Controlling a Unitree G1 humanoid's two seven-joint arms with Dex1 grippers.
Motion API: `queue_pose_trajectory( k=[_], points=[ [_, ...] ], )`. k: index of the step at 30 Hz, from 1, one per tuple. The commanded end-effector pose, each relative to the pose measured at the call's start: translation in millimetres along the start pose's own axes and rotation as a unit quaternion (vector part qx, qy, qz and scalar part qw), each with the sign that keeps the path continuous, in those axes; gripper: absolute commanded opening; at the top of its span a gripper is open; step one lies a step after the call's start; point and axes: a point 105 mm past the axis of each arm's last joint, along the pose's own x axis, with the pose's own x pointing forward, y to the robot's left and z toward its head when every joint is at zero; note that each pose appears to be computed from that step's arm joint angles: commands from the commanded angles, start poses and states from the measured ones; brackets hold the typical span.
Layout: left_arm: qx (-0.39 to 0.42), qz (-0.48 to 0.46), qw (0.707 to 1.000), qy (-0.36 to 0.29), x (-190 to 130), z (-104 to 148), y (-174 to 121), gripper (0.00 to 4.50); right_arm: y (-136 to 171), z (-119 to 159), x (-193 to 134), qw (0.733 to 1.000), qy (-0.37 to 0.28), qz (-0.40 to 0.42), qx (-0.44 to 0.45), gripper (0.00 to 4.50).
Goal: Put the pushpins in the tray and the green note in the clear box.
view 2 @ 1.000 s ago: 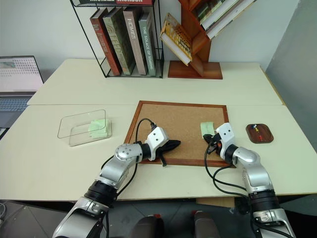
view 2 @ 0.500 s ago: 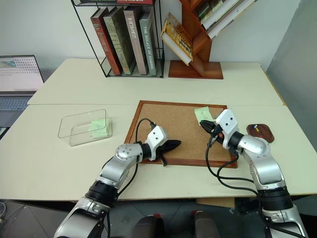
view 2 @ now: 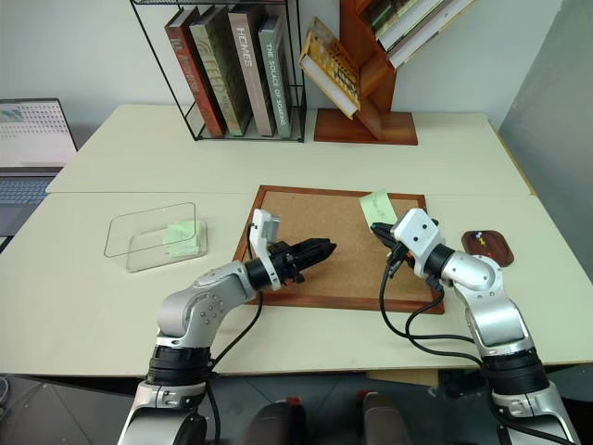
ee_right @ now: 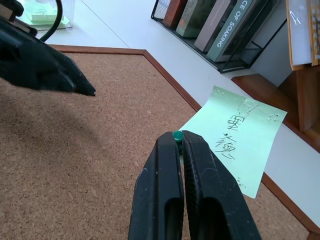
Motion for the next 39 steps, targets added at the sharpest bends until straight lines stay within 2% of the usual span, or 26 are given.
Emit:
queue_pose_trajectory(
  k=[1,7,11,15,21,24,39],
  points=[
    [-0.065,-0.025,0.997,-0.043,4,14,-15,2.73,-2,13,2,0.999,-0.022,-0.003,-0.036,0.0],
    [-0.126,-0.05,0.99,-0.049,22,17,-21,3.86,7,22,5,0.997,-0.035,0.017,-0.066,0.0],
    [-0.147,-0.059,0.986,-0.053,32,20,-22,3.86,13,27,5,0.995,-0.038,0.03,-0.082,0.0],
    [-0.143,-0.076,0.986,-0.032,44,14,-28,3.86,21,32,4,0.993,-0.041,0.045,-0.098,0.0],
    [-0.141,-0.086,0.986,-0.034,55,14,-32,3.86,28,35,3,0.992,-0.043,0.054,-0.102,0.0],
    [-0.143,-0.089,0.985,-0.041,56,16,-33,3.4,30,36,4,0.992,-0.045,0.057,-0.101,0.0],
    [-0.155,-0.096,0.983,-0.035,48,16,-31,0.39,31,39,6,0.99,-0.046,0.068,-0.112,0.0]
  ],
)
